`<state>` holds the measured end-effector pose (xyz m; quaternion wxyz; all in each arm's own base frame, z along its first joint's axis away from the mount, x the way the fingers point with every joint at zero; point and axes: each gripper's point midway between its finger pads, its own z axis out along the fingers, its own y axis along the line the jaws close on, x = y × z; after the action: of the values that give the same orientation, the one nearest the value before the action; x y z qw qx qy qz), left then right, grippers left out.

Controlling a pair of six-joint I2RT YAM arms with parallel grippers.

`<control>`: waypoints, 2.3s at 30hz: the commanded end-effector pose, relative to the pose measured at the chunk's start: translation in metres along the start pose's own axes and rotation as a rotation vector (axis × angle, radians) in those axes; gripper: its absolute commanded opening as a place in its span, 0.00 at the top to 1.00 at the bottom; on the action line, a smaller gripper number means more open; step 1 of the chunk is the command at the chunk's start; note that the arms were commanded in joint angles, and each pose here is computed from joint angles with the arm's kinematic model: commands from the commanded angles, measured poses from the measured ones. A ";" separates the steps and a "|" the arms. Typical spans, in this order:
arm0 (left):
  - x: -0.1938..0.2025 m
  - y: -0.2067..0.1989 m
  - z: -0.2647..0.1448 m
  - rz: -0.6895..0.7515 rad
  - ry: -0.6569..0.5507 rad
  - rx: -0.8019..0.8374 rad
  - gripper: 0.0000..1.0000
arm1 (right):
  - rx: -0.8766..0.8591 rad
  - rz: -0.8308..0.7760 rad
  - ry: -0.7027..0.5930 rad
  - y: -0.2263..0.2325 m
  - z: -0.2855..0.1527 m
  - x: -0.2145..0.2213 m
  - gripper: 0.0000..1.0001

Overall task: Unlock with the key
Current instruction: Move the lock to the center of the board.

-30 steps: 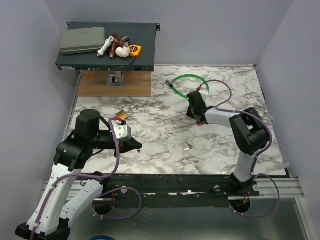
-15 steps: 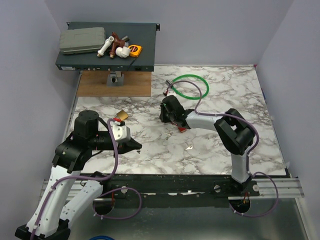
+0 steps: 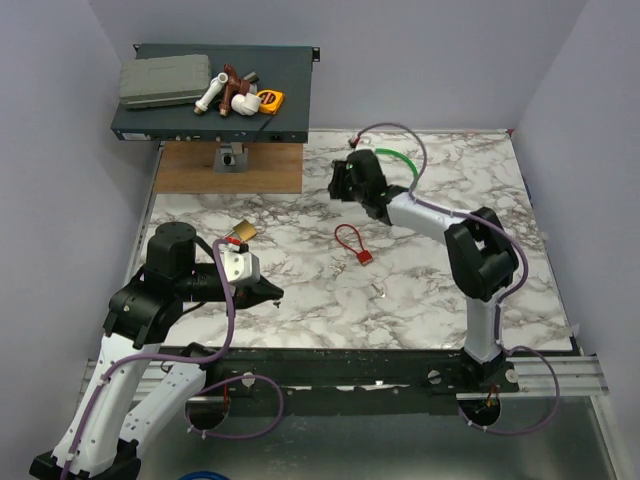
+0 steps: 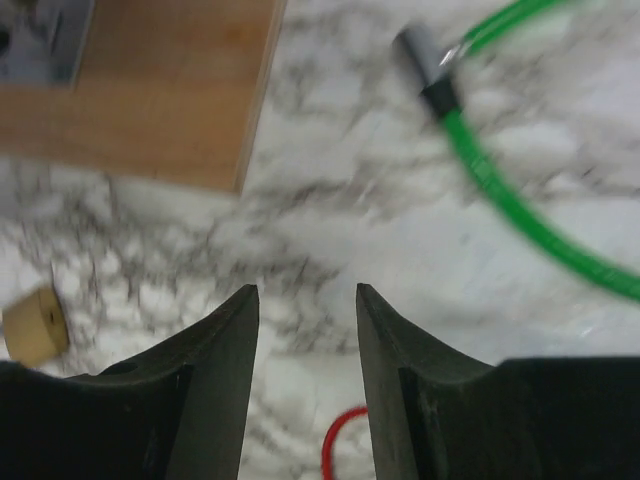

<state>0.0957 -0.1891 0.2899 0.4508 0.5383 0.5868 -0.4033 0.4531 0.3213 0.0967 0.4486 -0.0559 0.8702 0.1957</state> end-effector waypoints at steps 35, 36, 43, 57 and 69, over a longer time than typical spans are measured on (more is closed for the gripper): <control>-0.013 -0.009 -0.005 0.015 -0.029 0.009 1.00 | 0.069 0.017 0.139 -0.043 0.018 0.093 0.82; -0.013 -0.009 -0.005 0.015 -0.030 0.008 1.00 | 0.049 0.005 0.144 -0.035 0.011 0.099 0.82; -0.013 -0.010 -0.004 0.011 -0.034 0.013 1.00 | 0.027 -0.060 0.127 -0.017 -0.022 0.112 0.78; -0.017 -0.010 -0.005 0.007 -0.043 0.015 1.00 | -0.334 -0.198 -0.002 0.117 -0.011 0.041 0.49; -0.023 -0.015 -0.007 0.002 -0.053 0.029 1.00 | -0.514 -0.231 -0.018 0.214 0.038 0.079 0.33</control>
<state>0.0905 -0.1888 0.3007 0.4559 0.5285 0.5861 -0.4114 0.3736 0.5128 0.0597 0.4228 -0.2508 0.8024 0.3384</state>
